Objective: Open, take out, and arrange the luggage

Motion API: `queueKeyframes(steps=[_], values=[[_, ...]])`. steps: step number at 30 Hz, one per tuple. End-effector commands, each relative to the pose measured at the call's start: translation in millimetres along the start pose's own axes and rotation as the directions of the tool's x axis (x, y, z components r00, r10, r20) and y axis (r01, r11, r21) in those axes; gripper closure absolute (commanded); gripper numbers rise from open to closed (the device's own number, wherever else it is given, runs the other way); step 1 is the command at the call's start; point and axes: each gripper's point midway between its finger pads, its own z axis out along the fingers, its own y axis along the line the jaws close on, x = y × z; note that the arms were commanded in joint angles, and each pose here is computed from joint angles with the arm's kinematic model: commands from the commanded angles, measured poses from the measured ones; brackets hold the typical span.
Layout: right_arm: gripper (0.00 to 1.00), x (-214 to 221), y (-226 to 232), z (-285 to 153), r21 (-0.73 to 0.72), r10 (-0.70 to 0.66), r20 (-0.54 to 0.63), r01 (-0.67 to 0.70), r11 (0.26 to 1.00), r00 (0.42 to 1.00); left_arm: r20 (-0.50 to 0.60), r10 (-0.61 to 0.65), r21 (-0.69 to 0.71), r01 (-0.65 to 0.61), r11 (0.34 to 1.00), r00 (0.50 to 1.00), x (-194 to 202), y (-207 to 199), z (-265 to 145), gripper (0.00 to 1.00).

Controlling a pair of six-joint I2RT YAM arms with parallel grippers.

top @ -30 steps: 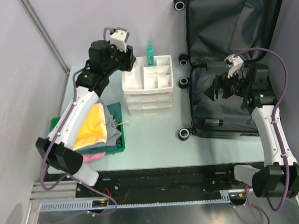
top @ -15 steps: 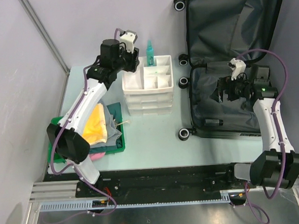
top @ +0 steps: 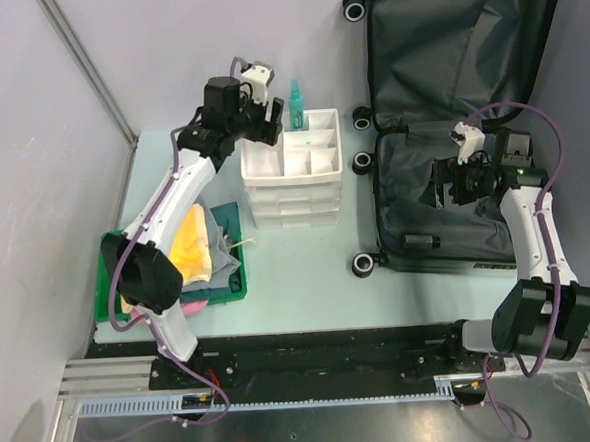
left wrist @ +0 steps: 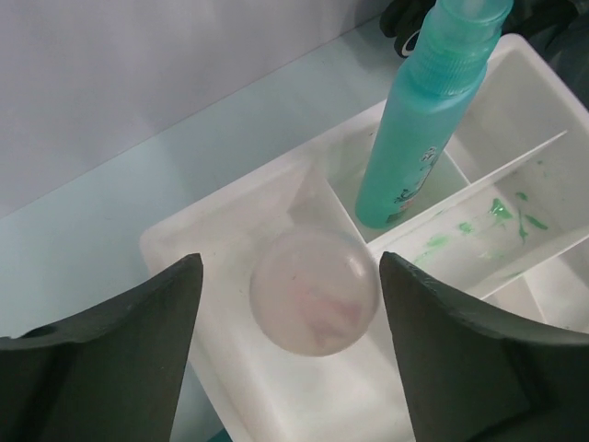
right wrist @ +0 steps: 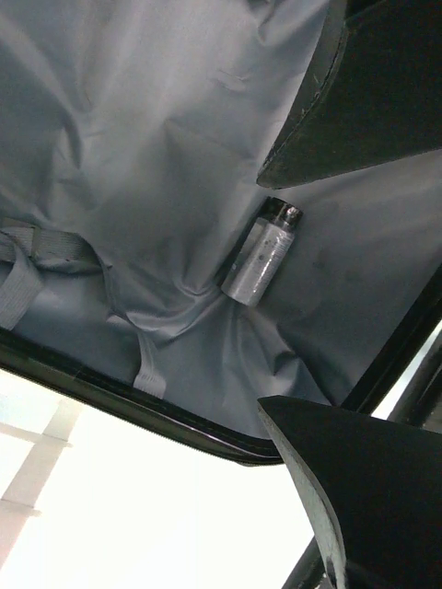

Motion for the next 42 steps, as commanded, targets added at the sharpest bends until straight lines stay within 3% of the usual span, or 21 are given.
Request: queueKeyframes(steps=[1,4,10,12,16,25,30,34,38,42], values=[[0.00,-2.6,-0.9,-2.5,-0.017,-0.037,-0.015,0.036,0.999,0.999,0.074,0.041,0.034,-0.043,0.998,0.996,-28.8,0.1,-5.4,0.09],[0.01,13.2,-6.9,4.0,-0.029,-0.056,-0.085,0.053,0.998,0.995,0.103,0.047,0.032,-0.051,0.998,0.994,-41.5,1.8,-12.4,0.00],[0.05,53.2,-31.0,9.8,-0.061,-0.175,-0.245,0.165,0.984,0.954,0.226,0.053,0.018,-0.059,0.998,0.973,-89.6,7.1,-61.3,0.00],[0.05,75.6,-32.9,12.1,-0.134,-0.248,-0.325,0.215,0.967,0.913,0.259,0.056,0.050,-0.072,0.996,0.964,-99.6,0.8,-76.9,0.00],[0.07,106.0,-32.5,22.9,-0.203,-0.268,-0.449,0.195,0.960,0.853,0.309,0.010,0.137,-0.054,0.989,0.951,-110.2,-18.1,-114.2,0.00],[0.15,141.8,-50.6,72.1,-0.190,-0.321,-0.626,0.261,0.947,0.711,0.312,-0.053,0.191,-0.008,0.982,0.949,-103.6,-31.4,-141.1,0.00],[0.35,128.9,-73.2,104.8,-0.057,-0.239,-0.572,0.253,0.966,0.785,0.298,-0.070,0.194,0.011,0.981,0.952,-98.1,-31.7,-140.3,0.00],[0.51,98.2,-76.3,119.6,0.006,-0.194,-0.443,0.219,0.976,0.875,0.288,-0.070,0.188,0.015,0.982,0.955,-93.6,-29.8,-137.9,0.00],[0.64,47.2,-74.3,104.3,0.075,-0.188,-0.272,0.215,0.974,0.944,0.284,-0.073,0.180,0.021,0.983,0.956,-91.2,-26.8,-136.1,0.00],[0.79,5.3,-95.4,83.4,0.205,-0.190,-0.134,0.215,0.955,0.973,0.272,-0.084,0.181,0.035,0.983,0.959,-87.7,-25.0,-132.4,0.00]])
